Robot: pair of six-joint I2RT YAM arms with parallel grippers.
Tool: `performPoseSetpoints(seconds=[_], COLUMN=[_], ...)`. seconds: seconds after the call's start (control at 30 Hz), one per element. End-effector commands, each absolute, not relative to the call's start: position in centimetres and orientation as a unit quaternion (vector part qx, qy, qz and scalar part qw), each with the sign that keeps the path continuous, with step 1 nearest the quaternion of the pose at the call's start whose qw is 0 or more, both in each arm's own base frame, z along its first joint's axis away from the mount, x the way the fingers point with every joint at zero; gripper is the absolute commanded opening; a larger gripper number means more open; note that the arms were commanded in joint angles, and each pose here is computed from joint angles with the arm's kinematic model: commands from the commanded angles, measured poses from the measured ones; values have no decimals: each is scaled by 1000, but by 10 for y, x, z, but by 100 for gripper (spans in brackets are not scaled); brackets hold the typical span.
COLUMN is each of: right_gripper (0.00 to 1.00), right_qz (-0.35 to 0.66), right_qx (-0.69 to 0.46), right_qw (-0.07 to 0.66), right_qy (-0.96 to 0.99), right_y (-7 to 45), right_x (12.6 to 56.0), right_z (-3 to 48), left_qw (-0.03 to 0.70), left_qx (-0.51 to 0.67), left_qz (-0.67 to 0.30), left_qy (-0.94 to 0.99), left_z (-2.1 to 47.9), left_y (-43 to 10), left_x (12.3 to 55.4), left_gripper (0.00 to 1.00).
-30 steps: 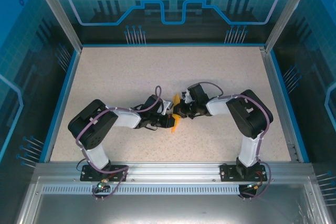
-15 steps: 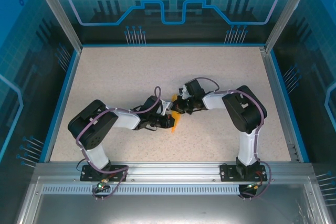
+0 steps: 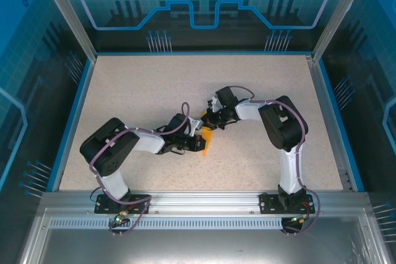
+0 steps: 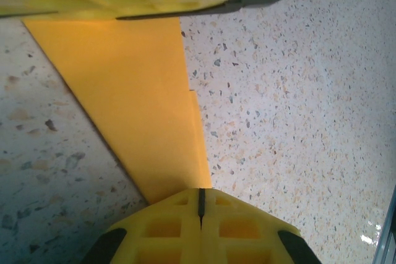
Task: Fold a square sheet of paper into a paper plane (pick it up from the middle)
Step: Fold the wing for the fifth time at the center of the table.
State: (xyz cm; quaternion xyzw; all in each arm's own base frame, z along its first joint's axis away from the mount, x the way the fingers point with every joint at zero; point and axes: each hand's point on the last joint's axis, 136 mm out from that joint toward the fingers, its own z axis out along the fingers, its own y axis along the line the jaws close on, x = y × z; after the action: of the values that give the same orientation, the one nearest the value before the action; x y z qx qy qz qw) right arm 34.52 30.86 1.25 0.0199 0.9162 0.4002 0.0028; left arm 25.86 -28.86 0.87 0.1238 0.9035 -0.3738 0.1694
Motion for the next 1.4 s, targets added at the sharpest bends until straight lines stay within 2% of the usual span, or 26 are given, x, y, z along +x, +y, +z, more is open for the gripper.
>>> performPoseSetpoints(seconds=[0.0,0.57,0.9,1.07,1.2,1.37], right_gripper=[1,1,1,1,1,1], right_qz=[345,353,373,379,397,422], right_qx=[41,44,32,24,17,14], right_qw=[76,93,132,156,145,106], right_qy=[934,930,918,912,906,900], right_y=[278,267,264,254,255,273], right_x=[398,457,481,460,414,359], right_z=[-7,-5,33,68,80,70], left_qw=[25,22,24,31,38,48], left_qx=[97,96,96,97,98,100], left_qz=[-243,-241,-249,-259,-268,-282], left_qy=[965,965,963,961,958,953], left_z=[-74,-74,-69,-61,-54,-43], left_y=[-222,-220,-225,-232,-238,-246], left_x=[190,188,192,199,205,212], left_gripper=[0,0,0,0,0,0])
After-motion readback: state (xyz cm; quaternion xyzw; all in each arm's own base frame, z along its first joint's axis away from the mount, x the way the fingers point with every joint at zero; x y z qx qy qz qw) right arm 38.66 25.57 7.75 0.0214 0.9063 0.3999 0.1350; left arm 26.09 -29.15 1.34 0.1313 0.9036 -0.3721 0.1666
